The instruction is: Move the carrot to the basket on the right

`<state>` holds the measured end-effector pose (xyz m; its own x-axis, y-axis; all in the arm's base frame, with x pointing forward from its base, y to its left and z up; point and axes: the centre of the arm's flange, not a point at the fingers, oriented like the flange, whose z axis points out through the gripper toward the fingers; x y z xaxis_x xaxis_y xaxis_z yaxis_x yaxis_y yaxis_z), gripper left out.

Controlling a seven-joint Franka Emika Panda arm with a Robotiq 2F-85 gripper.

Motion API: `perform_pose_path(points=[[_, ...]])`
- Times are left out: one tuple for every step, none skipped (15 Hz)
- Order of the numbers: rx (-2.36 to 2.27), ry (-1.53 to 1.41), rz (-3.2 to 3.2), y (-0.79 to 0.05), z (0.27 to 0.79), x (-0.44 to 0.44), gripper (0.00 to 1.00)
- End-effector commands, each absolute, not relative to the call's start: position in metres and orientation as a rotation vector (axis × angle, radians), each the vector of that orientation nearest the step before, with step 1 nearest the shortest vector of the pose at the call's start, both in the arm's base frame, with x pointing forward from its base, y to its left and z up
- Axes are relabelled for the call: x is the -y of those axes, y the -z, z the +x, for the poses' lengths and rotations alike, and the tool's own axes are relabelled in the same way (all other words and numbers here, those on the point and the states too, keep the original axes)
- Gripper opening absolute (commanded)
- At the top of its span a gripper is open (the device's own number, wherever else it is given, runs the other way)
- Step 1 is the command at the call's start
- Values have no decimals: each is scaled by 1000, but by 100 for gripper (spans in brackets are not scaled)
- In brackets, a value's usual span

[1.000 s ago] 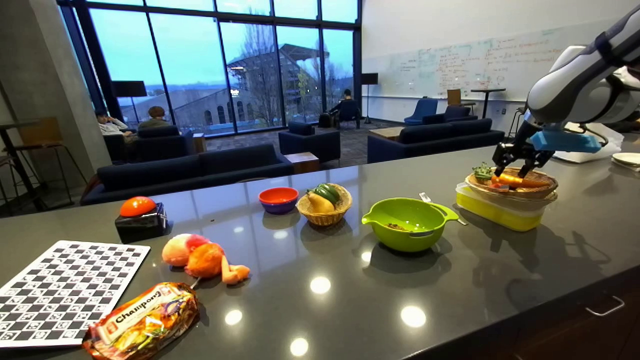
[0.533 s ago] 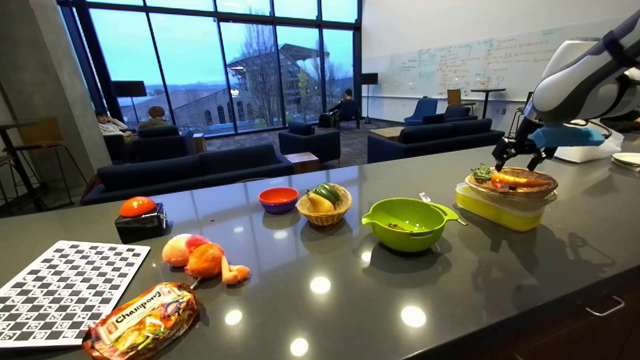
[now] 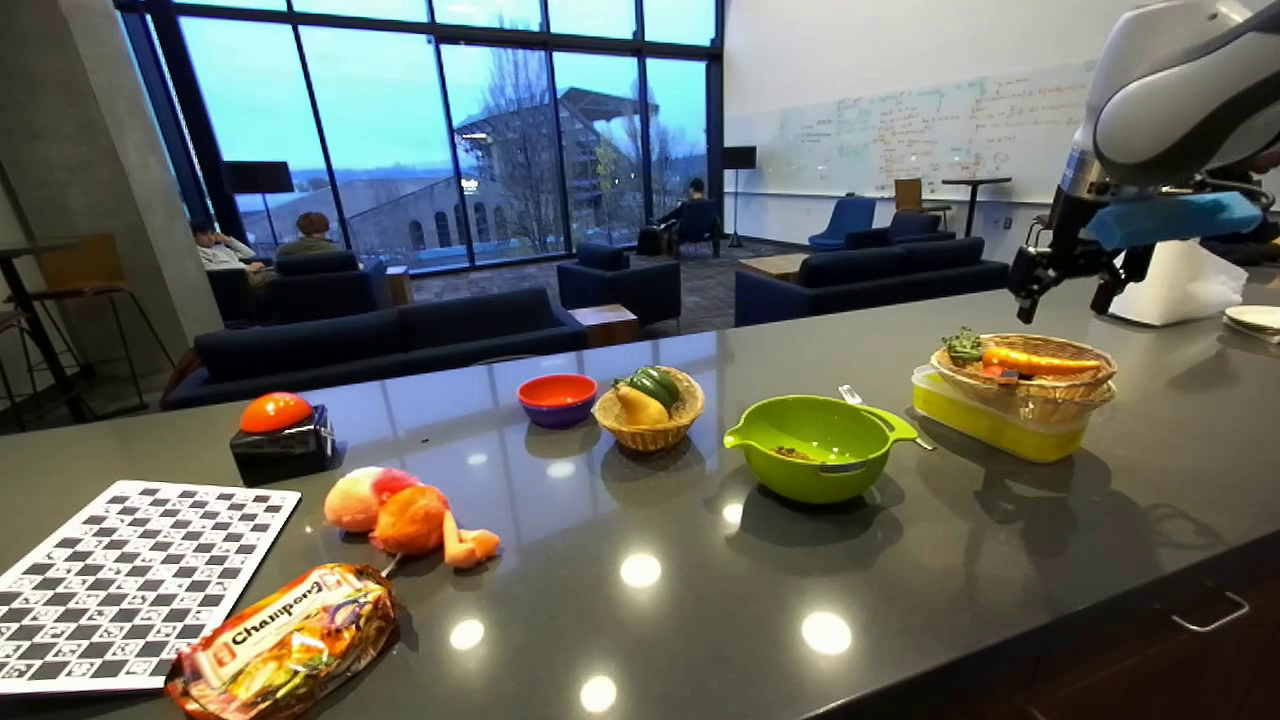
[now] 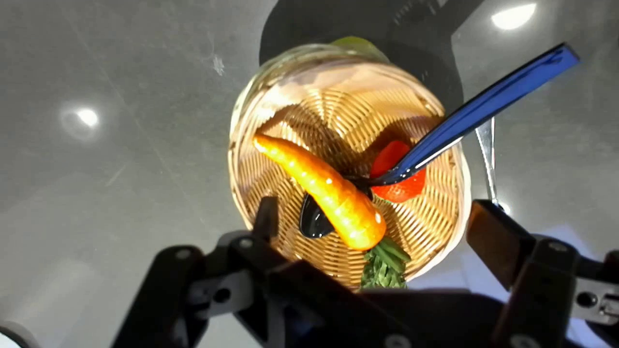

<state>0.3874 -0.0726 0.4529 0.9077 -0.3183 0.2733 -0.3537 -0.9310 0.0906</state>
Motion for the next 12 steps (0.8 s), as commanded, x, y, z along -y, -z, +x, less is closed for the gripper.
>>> perform_pose_path(points=[[517,-330,2909,-477,358,50,100],[511,-318,2912,-481,354,46,100],[502,-312,2915,-484,349,42,100],[493,-308,2919,-487,345,38,100],[487,-308,2922,-490,340,34,100],[488,-313,2921,-492,337,29,100],[483,-315,2924,-495,333,27,100],[480,-320,2925,-497,331,24,100],[477,-322,2929,-499,329,22,100],[475,-324,2931,-501,327,20,100],[471,-326,2934,-502,325,19,100],[466,-329,2935,-503,323,16,100]])
